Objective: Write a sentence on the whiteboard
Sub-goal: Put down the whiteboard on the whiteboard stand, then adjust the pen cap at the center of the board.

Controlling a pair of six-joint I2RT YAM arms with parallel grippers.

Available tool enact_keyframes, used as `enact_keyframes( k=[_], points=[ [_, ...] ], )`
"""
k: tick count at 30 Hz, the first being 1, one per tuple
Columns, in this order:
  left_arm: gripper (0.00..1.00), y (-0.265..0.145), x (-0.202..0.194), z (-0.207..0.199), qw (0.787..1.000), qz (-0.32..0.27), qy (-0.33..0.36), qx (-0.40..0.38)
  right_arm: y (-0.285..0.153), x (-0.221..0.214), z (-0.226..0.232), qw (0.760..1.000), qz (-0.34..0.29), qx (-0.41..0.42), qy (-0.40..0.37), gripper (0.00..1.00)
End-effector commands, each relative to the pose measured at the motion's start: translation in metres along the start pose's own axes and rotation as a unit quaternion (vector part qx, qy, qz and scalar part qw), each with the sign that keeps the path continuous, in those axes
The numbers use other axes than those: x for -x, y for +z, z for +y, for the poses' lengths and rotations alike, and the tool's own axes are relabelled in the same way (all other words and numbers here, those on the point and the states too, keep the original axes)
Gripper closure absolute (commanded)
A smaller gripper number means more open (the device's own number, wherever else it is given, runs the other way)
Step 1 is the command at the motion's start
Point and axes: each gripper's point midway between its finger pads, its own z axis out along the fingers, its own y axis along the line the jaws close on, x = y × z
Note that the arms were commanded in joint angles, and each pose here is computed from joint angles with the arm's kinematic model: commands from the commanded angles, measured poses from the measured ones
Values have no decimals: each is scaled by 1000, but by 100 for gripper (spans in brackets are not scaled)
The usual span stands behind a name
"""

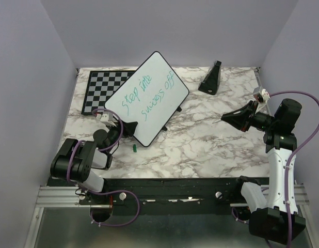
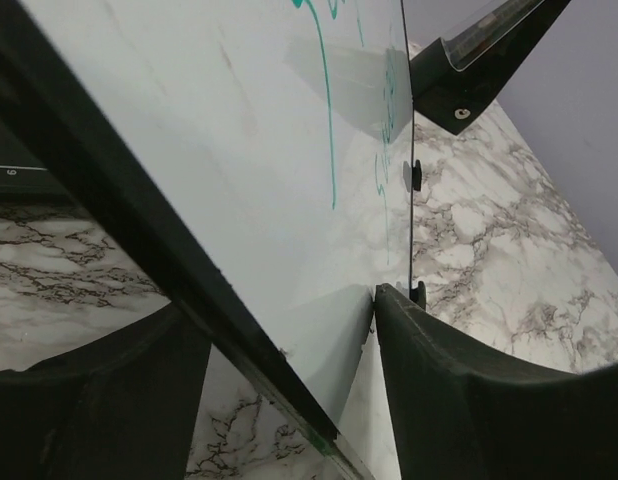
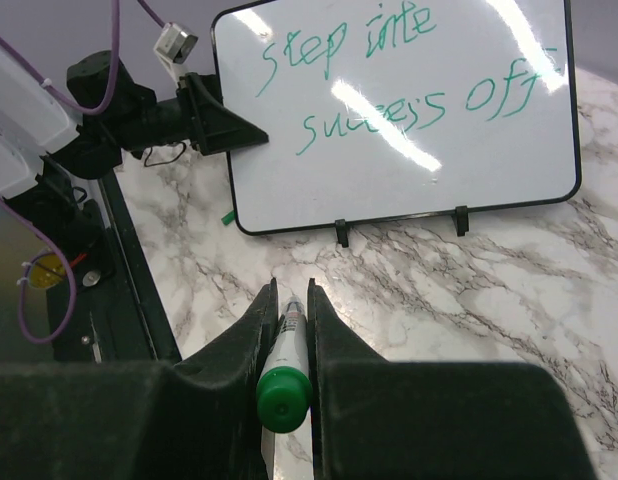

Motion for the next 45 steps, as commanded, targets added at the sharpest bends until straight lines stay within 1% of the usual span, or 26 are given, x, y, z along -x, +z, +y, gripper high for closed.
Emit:
enact_keyframes(
  k=[1,4,5,6,15,19,22,23,24,25,26,32,35,38,40,41,43,44,45],
  points=[
    [25,-5,68,-37,986,-139,64,-69,0,-3,2,1000,-1,12,4,99],
    [13,-7,71,-40,985,-143,63,-72,0,-4,1,1000,-1,12,4,99],
    [3,-8,74,-42,984,-148,63,-73,0,-3,2,1000,-1,12,4,99],
    [1,-10,75,-43,984,-149,64,-73,0,-4,1,1000,-1,12,4,99],
    [1,-24,84,-52,985,-148,58,-64,0,-3,2,1000,-2,12,2,99],
    [1,-43,77,-39,989,-144,30,-15,0,-2,3,1000,-2,13,2,99],
    [1,-56,70,-39,990,-136,21,8,0,-3,4,1000,-2,15,3,99],
    [1,-58,59,-23,991,-120,15,54,0,-2,4,1000,-2,17,3,99],
    [1,-63,68,-28,989,-136,18,56,0,-2,4,1000,-2,18,3,99],
    [1,-63,65,-30,989,-130,17,61,0,-2,5,1000,-2,19,3,100],
    [1,-65,61,-21,989,-119,7,92,0,-2,5,1000,-2,19,3,99],
    [1,-62,33,-11,989,-63,-34,128,-1,-1,7,1000,-3,20,-1,99],
    [1,-62,22,-1,986,-37,-42,155,-1,-1,8,1000,-3,21,-2,99],
    [1,-66,18,9,980,-25,-53,190,-1,0,9,1000,-4,22,-3,99],
    [2,-69,20,9,977,-28,-72,198,-1,0,9,1000,-4,22,-4,99],
    [2,-72,14,10,975,-13,-80,207,-1,0,9,1000,-4,22,-4,99],
    [3,-75,12,6,973,-4,-99,208,-1,0,10,1000,-4,23,-5,99],
    [5,-78,5,5,970,14,-117,214,-1,0,10,1000,-4,23,-5,99],
    [6,-80,3,2,969,20,-124,211,-1,0,10,1000,-4,24,-4,99]
  ],
)
